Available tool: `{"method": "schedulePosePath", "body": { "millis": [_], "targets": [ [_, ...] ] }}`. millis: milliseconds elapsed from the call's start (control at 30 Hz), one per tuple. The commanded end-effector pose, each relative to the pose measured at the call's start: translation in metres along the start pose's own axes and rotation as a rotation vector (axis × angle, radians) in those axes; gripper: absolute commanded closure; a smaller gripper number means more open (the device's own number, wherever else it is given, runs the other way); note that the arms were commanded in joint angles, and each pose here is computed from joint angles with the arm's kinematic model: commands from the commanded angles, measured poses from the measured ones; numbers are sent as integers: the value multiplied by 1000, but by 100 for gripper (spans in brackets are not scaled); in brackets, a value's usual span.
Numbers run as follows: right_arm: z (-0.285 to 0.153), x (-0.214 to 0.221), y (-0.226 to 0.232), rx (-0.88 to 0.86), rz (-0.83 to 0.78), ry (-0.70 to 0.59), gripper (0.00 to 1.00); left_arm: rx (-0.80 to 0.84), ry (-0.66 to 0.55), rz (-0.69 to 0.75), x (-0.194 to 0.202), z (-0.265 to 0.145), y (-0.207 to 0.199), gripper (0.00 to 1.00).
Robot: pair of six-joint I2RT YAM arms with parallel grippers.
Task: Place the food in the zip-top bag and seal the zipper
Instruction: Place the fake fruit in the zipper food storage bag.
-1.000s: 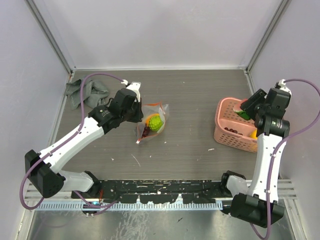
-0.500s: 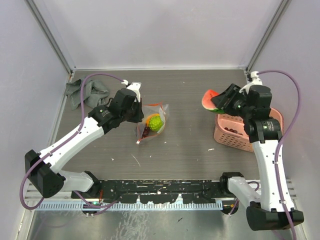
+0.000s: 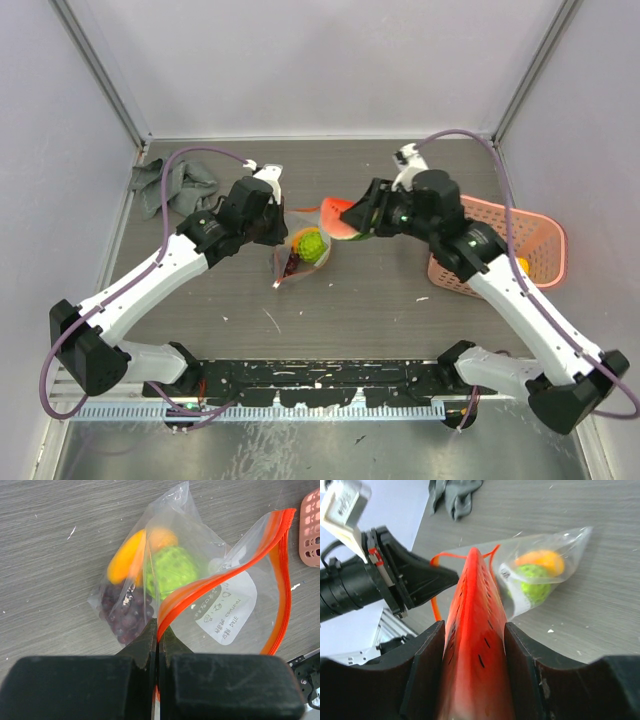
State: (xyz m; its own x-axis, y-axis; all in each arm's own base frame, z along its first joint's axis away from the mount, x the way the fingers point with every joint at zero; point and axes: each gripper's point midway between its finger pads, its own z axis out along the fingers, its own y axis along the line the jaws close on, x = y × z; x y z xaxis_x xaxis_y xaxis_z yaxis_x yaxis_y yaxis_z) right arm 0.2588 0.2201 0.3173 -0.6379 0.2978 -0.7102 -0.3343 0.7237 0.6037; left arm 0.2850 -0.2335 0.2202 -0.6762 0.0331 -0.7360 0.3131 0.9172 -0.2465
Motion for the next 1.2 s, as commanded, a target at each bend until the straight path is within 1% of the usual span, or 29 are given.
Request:
{"method": "schedulePosePath", "body": {
  "millis": [0, 233, 367, 467, 667, 733, 967, 1000, 1167],
  "targets": [
    [20, -5, 37, -62, -23, -37, 99, 43, -89, -9, -27, -7, -10, 100],
    [42, 21, 52, -49, -32, 44, 99, 54, -88, -18, -27, -8, -13, 100],
    [60, 40, 46, 17, -46, 103, 99, 58, -92, -22, -27, -9, -13, 100],
    [72, 45, 40, 75, -49, 102, 99, 66, -95, -23, -28, -11, -14, 100],
    [89, 38, 38, 124, 14, -6, 99, 76, -91, -25, -27, -11, -16, 100],
    [94, 30, 34, 146, 32, -70, 99, 84, -89, -25, -26, -11, -18, 100],
    [111, 23, 25, 209, 36, -209, 99, 145, -76, -41, -24, -11, -29, 100],
    [113, 22, 24, 218, 34, -231, 99, 162, -89, -45, -27, -16, -31, 100],
    [123, 26, 22, 192, 34, -342, 99, 222, -98, -57, -29, -26, -42, 100]
  ]
}}
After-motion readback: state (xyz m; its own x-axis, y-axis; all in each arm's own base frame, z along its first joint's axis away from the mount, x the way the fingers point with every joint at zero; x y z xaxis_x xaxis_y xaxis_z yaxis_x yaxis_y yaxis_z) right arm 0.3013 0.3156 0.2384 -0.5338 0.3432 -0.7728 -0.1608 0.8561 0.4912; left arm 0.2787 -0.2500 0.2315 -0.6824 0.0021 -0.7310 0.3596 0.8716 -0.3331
